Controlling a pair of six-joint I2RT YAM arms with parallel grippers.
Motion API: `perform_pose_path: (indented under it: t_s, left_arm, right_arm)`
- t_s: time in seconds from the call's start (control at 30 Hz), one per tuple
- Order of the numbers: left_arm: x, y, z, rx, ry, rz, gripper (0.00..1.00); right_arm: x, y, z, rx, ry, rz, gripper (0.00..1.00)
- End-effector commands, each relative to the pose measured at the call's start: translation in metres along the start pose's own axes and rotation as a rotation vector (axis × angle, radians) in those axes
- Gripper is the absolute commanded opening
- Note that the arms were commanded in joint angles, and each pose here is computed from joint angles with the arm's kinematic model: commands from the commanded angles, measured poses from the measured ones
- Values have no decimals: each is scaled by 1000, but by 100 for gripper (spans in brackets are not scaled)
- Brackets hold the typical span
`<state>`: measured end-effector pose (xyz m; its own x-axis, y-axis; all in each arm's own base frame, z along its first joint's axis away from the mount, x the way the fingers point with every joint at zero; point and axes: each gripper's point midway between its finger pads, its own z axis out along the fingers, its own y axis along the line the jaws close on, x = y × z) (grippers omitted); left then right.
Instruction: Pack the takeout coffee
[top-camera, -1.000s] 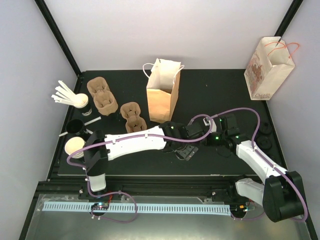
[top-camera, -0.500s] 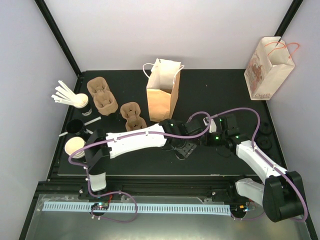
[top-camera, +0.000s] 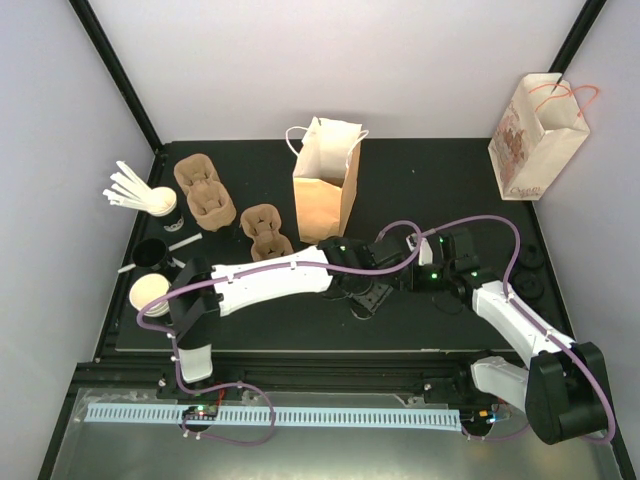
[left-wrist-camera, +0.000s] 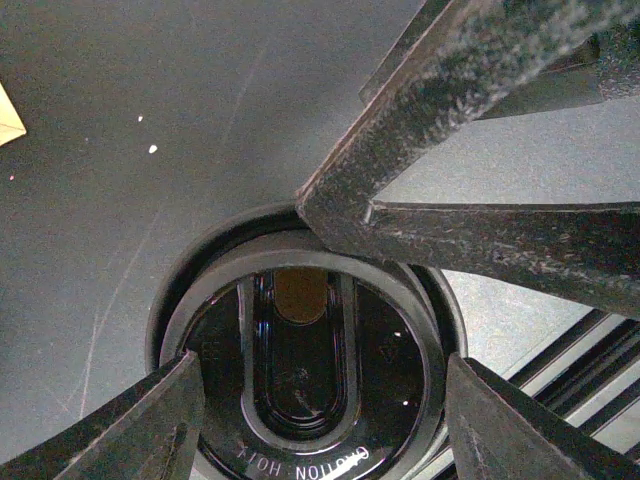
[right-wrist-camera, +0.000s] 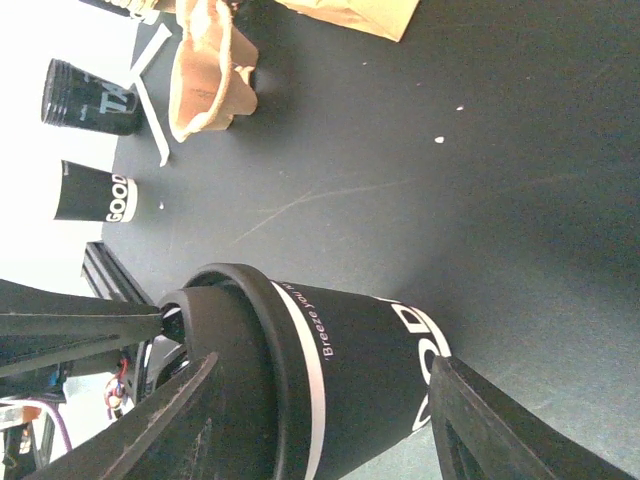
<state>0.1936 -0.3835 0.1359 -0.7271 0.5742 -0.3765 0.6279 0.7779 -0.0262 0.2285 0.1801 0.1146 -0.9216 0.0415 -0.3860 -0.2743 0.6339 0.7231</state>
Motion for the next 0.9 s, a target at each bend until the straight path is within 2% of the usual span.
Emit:
perform_pose_path:
  t_s: [0.0, 0.33, 0.53, 0.87]
  left_arm:
    - [8, -2, 3, 55, 23, 20, 68]
    - [20, -1, -2, 136, -1, 170, 69]
    - [7, -4, -16, 146, -37, 154, 85]
    - [-6, -5, -34, 136, -60, 103, 87]
  right_arm:
    - [-1, 10, -2, -61, -6, 2, 58]
    - [9, 9, -2, -75, -6, 29, 58]
    - [8, 9, -2, -77, -10, 28, 60]
    - [4, 11, -2, -78, -10, 16, 60]
